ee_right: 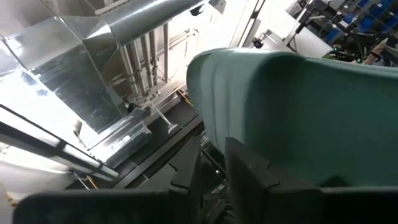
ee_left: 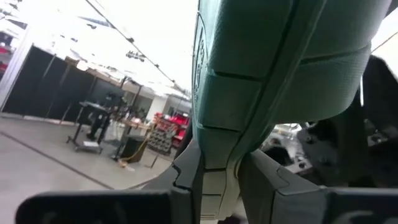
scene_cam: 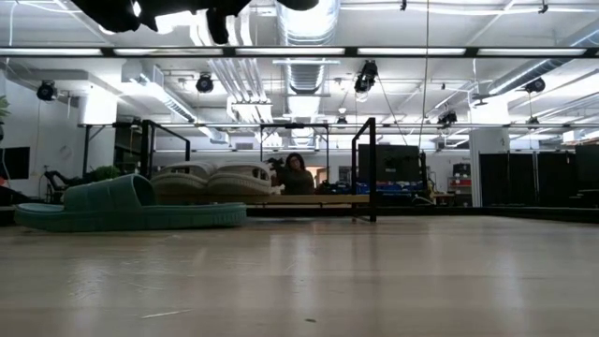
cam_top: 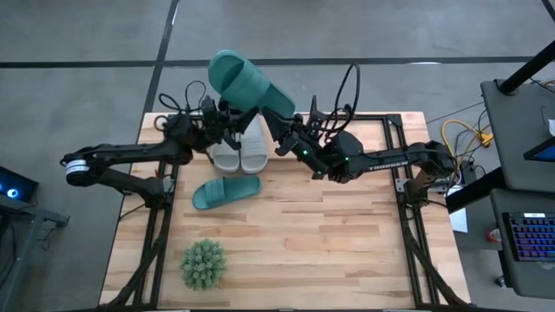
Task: Pick and place slides into the shelf
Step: Put the bottom green slipper on the shelf
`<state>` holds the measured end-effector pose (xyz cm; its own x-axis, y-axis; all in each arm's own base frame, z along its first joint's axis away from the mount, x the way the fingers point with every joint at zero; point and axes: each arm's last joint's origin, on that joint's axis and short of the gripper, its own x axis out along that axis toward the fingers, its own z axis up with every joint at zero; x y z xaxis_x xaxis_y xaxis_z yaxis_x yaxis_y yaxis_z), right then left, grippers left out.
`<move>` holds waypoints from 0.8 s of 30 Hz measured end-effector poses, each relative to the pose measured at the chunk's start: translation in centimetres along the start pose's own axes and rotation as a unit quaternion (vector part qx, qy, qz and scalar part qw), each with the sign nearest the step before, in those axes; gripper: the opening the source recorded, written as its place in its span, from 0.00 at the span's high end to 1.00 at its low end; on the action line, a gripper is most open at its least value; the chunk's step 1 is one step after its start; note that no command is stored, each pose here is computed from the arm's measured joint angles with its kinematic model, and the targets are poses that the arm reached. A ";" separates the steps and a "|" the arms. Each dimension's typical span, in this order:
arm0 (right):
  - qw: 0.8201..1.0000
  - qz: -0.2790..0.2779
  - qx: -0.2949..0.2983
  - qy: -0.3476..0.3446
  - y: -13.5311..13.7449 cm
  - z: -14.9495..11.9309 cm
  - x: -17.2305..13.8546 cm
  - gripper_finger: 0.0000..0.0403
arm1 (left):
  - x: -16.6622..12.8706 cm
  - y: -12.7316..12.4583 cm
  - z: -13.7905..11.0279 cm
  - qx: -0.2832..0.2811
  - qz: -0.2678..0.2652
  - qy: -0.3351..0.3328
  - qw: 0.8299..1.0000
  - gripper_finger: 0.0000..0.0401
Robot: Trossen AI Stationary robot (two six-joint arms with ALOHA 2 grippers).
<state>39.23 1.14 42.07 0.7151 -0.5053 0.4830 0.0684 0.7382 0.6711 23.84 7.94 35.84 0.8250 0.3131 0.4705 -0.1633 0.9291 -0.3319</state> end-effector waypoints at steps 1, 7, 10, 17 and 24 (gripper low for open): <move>1.000 0.000 0.000 0.000 0.0 0.0 0.0 0.83 | -0.1 0.0 0.1 0.001 0.002 0.004 1.000 0.86; 0.999 0.030 -0.043 0.009 0.6 0.6 -0.2 0.79 | -1.4 -0.2 1.1 0.004 0.018 0.056 0.998 0.86; 0.995 0.056 -0.080 0.012 1.4 1.3 -0.5 0.78 | -2.2 -0.4 1.4 -0.006 0.025 0.091 0.996 0.86; 0.976 0.055 -0.203 0.059 3.1 3.0 -1.7 0.77 | -4.1 -0.8 2.0 -0.032 0.019 0.164 0.986 0.87; 0.939 0.044 -0.315 0.129 3.6 4.8 -2.9 0.79 | -4.8 -0.7 1.0 -0.117 0.003 0.238 0.964 0.87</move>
<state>34.03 3.08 45.81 0.8765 -0.3642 0.3147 0.3409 0.9313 0.1285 19.44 5.93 34.62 0.9884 0.1403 0.0582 -0.0878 0.8405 -0.5347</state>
